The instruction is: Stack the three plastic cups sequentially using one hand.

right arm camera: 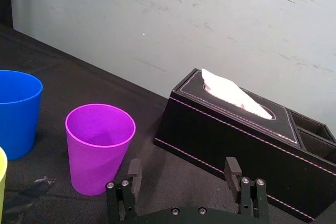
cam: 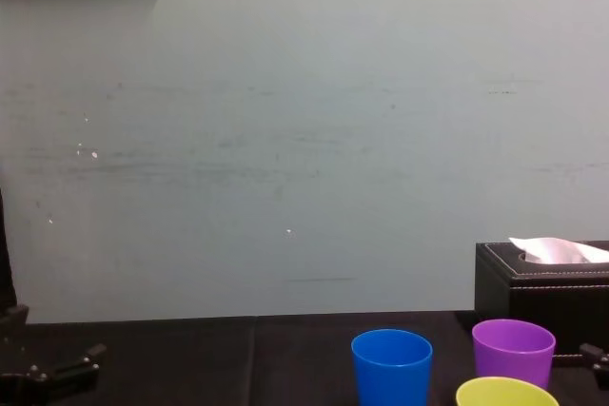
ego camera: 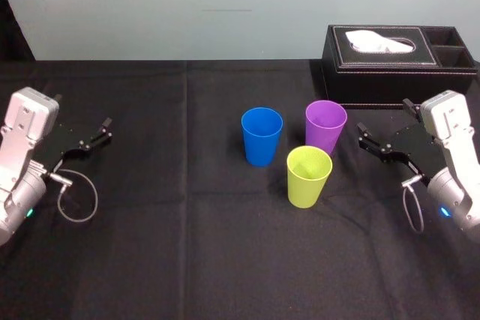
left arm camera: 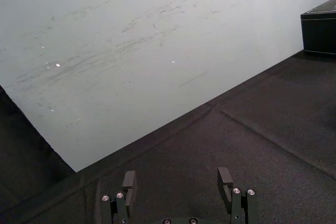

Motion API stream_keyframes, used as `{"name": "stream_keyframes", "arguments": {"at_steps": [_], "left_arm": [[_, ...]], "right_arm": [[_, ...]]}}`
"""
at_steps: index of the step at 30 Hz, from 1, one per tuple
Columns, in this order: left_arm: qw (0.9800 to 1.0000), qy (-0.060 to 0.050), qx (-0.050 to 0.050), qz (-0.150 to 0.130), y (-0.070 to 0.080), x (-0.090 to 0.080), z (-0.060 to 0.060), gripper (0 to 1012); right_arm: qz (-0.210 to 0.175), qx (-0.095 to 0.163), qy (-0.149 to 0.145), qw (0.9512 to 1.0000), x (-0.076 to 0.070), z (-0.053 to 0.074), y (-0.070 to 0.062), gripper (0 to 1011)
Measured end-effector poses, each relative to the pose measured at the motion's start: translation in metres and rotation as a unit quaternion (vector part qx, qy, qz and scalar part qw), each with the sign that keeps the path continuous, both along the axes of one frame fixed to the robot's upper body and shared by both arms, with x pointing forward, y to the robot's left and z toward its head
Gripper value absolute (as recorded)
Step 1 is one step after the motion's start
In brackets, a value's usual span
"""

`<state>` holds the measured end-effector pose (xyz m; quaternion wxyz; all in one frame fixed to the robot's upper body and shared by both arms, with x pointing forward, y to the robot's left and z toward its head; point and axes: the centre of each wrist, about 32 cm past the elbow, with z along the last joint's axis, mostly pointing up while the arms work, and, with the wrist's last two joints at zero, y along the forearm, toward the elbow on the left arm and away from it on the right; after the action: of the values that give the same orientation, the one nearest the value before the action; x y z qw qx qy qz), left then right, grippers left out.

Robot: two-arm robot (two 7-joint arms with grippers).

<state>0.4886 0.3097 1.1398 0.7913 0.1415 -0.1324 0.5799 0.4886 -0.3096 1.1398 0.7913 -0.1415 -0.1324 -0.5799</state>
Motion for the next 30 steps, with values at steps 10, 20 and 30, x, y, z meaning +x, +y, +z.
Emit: {"name": "stream_keyframes", "arguments": {"at_steps": [10,20,30], "left_arm": [[1.0000,0.000,0.000,0.000,0.000,0.000,0.000,1011],[1.0000,0.000,0.000,0.000,0.000,0.000,0.000,1011],[1.0000,0.000,0.000,0.000,0.000,0.000,0.000,1011]], "right_arm": [[0.000,0.000,0.000,1.0000,0.000,0.000,0.000,1000],[0.002,0.016,-0.005,0.9999,-0.016,0.009,-0.008,1000],[0.041,0.030,0.026,0.9984,-0.055,0.018,-0.023,1000]]}}
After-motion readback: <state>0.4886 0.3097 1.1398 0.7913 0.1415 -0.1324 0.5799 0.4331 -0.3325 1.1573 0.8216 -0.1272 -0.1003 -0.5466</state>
